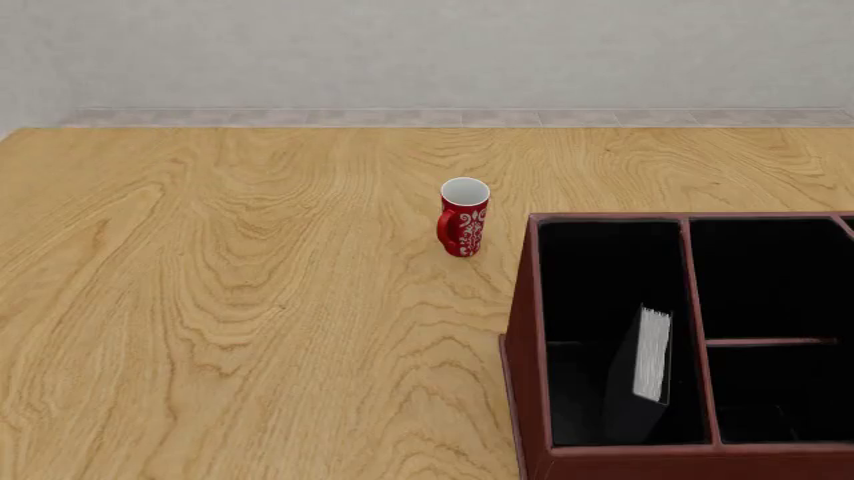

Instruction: Pick up the book and place it in the left compartment of the caddy.

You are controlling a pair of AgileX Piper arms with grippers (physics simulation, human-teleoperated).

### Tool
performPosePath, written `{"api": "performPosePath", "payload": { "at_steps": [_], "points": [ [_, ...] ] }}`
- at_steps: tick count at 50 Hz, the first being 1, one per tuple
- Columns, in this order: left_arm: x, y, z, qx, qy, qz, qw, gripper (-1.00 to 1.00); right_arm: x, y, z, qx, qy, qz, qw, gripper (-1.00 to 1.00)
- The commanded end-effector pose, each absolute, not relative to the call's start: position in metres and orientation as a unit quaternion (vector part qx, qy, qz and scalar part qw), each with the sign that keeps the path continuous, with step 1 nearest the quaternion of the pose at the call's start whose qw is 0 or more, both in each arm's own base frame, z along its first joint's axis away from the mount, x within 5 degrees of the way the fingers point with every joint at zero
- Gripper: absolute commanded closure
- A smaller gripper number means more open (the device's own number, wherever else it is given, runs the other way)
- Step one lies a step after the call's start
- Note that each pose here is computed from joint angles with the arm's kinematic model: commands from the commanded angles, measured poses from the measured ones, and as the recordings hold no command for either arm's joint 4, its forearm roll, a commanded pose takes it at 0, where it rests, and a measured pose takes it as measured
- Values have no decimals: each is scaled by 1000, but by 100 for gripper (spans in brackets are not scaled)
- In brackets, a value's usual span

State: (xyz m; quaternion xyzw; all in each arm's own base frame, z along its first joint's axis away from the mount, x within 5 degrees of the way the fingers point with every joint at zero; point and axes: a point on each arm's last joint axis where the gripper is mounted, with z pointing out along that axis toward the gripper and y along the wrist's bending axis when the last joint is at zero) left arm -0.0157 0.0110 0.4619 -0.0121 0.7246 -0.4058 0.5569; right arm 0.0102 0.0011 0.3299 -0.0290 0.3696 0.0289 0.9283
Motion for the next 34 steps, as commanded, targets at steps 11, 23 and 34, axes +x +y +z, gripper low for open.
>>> {"api": "performPosePath", "payload": {
  "at_steps": [11, 23, 34],
  "points": [
    [-74, 40, 452, -61, 692, -395, 601, -100, -26, -3, 388, -34, 358, 24, 933, -100],
    [-107, 45, 407, -124, 676, -399, 607, -100, -58, -6, 420, -29, 360, 20, 932, -100],
    [-147, 47, 423, -163, 638, -401, 637, -100, -143, -10, 468, -19, 360, 19, 933, -100]
  ]
}}
